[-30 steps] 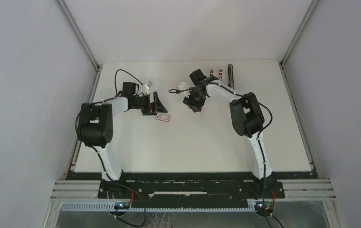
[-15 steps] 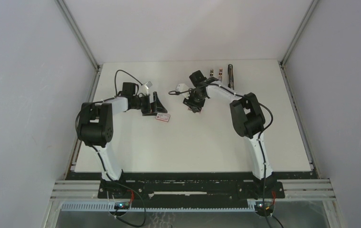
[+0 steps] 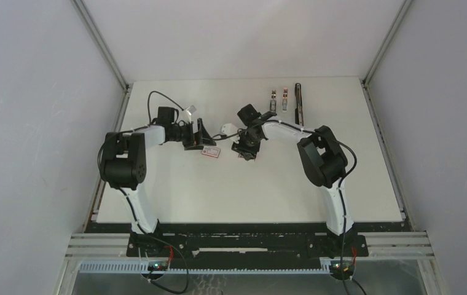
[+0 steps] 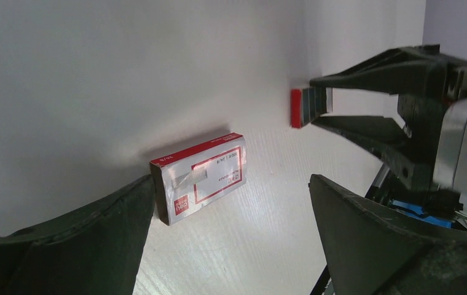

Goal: Unload the staples from the stapler
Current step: Close the staple box at the center of the board.

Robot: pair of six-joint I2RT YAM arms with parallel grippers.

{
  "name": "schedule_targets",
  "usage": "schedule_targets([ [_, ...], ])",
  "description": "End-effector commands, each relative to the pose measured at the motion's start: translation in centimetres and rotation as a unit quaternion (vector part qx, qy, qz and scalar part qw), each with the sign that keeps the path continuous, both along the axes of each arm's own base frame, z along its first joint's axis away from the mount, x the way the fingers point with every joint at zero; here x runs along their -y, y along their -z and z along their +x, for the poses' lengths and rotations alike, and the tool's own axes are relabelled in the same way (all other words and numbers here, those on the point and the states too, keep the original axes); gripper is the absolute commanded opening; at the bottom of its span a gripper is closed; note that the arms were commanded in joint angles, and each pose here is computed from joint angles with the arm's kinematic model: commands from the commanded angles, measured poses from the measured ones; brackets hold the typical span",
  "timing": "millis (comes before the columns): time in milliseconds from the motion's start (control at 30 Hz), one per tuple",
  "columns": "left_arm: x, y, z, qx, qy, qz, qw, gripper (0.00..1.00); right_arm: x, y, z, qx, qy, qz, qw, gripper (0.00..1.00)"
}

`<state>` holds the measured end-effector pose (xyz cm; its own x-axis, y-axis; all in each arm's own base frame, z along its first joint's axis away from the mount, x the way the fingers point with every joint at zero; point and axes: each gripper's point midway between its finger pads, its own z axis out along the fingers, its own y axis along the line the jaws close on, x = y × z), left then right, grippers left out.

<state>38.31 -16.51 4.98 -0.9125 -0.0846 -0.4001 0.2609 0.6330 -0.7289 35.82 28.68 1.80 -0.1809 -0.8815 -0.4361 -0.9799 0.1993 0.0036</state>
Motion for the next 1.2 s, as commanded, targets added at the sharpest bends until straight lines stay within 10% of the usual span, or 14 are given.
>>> schedule_targets([
  [0,0.0,0.4,-0.3,-0.01,-0.001,-0.01,1.0,1.0,-2.8,-2.9,-0.7,0.037,-0.03,0.036,0.998,0.41],
  [1167,0.1,0.6,-0.4,-0.022,0.006,-0.016,1.0,1.0,-7.9,-1.6,-0.4,0.05,-0.029,0.02,0.998,0.49],
])
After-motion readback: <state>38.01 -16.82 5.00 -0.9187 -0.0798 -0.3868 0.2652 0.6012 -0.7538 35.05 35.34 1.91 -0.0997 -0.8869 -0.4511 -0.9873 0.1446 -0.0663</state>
